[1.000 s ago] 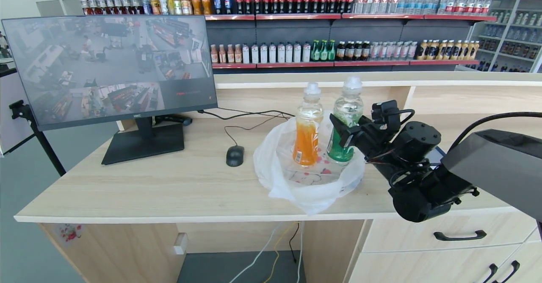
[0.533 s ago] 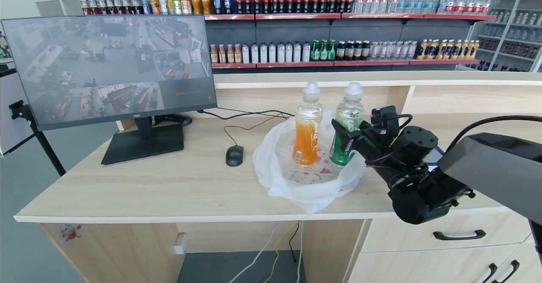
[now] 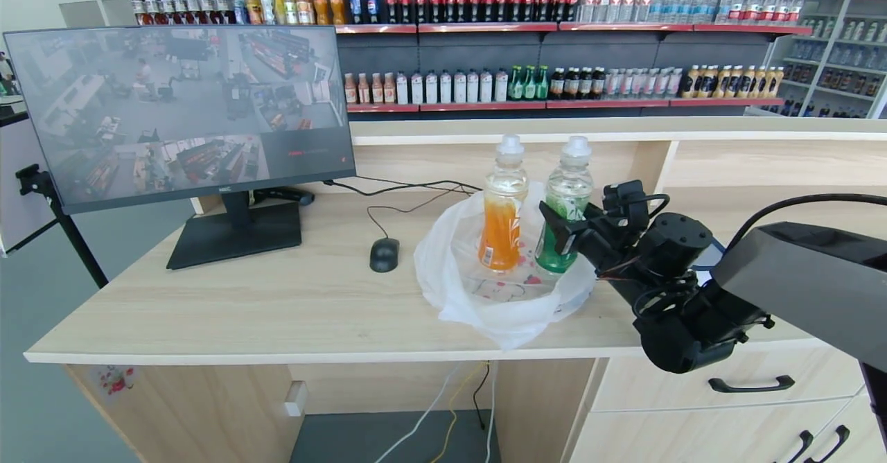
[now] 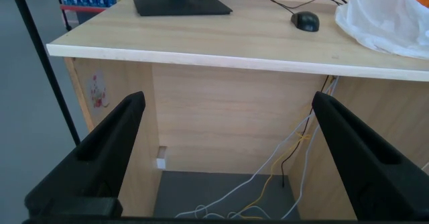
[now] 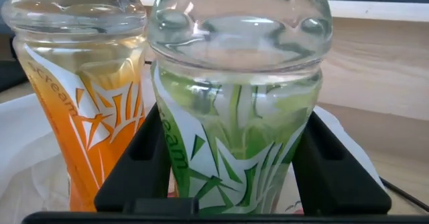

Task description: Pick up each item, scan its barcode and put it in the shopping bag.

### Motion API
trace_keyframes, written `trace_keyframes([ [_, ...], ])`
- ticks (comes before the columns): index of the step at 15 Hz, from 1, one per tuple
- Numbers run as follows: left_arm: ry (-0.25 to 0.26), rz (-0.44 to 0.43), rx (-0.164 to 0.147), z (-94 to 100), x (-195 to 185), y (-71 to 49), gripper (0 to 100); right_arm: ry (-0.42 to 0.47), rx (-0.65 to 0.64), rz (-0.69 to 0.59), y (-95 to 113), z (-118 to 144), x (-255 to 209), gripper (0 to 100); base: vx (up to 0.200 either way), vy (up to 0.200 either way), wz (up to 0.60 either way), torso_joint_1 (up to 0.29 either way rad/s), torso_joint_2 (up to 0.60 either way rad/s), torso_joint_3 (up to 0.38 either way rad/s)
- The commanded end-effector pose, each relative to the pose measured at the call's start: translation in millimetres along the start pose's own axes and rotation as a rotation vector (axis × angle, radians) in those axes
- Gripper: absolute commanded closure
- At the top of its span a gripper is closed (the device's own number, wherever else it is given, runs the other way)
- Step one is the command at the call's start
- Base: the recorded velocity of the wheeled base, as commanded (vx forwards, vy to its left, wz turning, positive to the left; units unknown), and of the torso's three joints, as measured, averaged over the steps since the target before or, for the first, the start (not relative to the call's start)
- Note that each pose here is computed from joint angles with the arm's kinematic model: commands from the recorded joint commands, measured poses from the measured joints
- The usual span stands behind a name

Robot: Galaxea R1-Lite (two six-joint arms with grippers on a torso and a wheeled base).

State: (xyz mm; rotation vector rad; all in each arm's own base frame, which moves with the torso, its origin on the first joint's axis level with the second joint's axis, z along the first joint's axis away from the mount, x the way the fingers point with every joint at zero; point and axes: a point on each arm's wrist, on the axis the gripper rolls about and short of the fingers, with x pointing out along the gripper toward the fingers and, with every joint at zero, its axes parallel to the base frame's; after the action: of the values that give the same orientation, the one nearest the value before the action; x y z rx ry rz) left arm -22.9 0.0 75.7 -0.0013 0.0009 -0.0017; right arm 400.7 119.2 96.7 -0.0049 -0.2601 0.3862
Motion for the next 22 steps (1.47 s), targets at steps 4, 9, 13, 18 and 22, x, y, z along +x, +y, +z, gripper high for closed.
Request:
trace_keyframes([
  [4, -0.001, 0.0, 0.0, 0.1, -0.1, 0.0, 0, 0.041, 0.003, 0.002, 1.2, -5.8, -7.4, 100, 0.0, 0.0, 0.0, 0.0, 0.0, 0.0],
  [9, 0.001, 0.0, 0.0, -0.3, 0.1, 0.0, 0, 0.05, 0.004, 0.002, 1.6, -4.3, -11.1, 0, 0.0, 0.0, 0.0, 0.0, 0.0, 0.0],
  [13, -0.001, 0.0, 0.0, 0.1, -0.1, 0.0, 0, 0.047, 0.007, -0.002, -0.1, 2.3, -14.9, 0, 0.0, 0.0, 0.0, 0.0, 0.0, 0.0],
  [18, -0.001, 0.0, 0.0, 0.1, -0.1, 0.0, 0, 0.032, -0.001, -0.003, 1.5, 35.0, -36.3, 0, 0.0, 0.0, 0.0, 0.0, 0.0, 0.0],
  [22, -0.001, 0.002, 0.0, 0.1, -0.1, 0.0, 0, 0.053, -0.014, 0.046, 21.4, 66.4, -77.7, 0, 0.0, 0.0, 0.0, 0.0, 0.0, 0.0],
])
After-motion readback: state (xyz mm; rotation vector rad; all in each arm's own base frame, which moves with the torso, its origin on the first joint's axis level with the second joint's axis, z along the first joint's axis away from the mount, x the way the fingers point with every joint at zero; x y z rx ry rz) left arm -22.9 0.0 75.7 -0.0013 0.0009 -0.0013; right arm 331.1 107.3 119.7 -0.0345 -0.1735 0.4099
